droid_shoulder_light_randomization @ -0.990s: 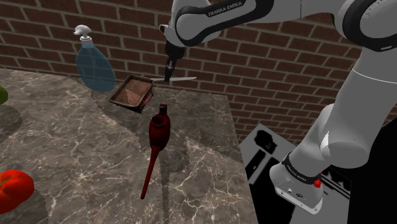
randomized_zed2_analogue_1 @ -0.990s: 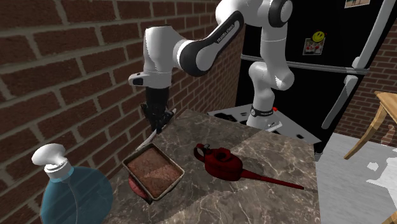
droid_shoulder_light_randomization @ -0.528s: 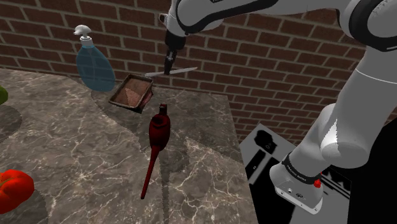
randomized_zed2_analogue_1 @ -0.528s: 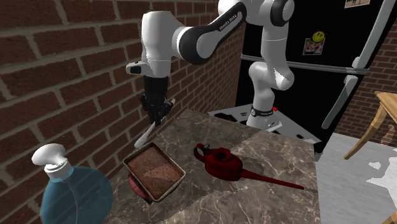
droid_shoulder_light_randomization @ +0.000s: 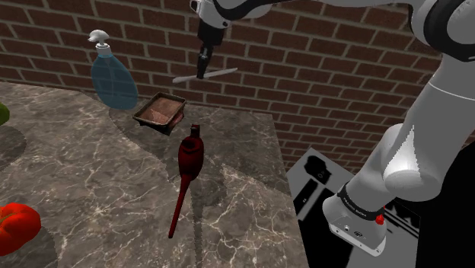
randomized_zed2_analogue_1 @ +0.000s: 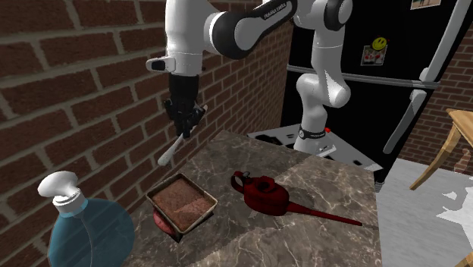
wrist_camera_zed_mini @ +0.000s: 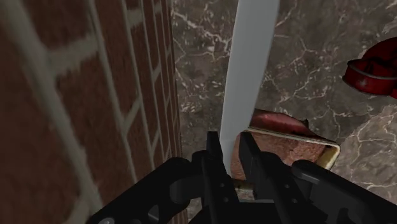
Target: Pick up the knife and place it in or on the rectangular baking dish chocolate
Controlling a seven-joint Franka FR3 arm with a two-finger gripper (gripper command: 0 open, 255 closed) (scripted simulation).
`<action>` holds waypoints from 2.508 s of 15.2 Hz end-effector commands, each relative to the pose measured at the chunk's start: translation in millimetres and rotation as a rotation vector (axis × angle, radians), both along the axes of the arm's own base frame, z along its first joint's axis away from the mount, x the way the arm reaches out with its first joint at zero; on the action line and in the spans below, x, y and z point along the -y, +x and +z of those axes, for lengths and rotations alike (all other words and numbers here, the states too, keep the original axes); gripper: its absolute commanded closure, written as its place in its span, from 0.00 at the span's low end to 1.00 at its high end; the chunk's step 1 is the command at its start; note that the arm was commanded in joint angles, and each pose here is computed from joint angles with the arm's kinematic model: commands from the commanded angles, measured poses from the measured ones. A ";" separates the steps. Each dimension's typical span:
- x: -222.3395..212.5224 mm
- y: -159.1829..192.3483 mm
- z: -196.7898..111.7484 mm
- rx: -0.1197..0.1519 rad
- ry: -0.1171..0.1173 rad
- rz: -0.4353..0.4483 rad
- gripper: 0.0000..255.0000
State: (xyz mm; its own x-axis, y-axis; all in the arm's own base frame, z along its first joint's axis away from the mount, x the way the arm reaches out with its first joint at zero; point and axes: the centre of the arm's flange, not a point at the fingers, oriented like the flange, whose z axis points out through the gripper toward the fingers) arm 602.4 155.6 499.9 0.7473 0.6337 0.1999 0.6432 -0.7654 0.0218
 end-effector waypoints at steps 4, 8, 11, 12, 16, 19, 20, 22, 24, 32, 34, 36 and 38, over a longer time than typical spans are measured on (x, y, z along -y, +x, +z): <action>-51.7 13.0 8.9 0.000 0.000 0.000 1.00; -102.8 25.7 12.5 0.000 0.000 0.000 1.00; -141.1 35.2 15.1 0.000 0.000 0.000 1.00; -155.7 38.8 16.1 0.000 0.000 0.000 1.00; -155.7 38.8 -5.0 0.000 0.000 0.000 1.00; -155.7 38.8 -20.8 0.000 0.000 0.000 1.00; -155.7 38.8 -26.1 0.000 0.000 0.000 1.00; -155.7 38.8 -36.7 0.000 0.000 0.000 1.00; -155.7 38.8 -47.2 0.000 0.000 0.000 1.00; -155.7 38.8 -64.7 0.000 0.000 0.000 1.00; -155.7 38.8 -64.7 0.000 0.000 0.000 1.00; -155.7 38.8 -64.7 0.000 0.000 0.000 0.00; -155.7 38.8 -64.7 0.000 0.000 0.000 0.00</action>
State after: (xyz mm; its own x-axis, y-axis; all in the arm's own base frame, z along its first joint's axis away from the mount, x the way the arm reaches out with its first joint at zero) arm 641.3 311.3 435.2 0.7474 0.6337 0.1996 0.6432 -0.7654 0.0217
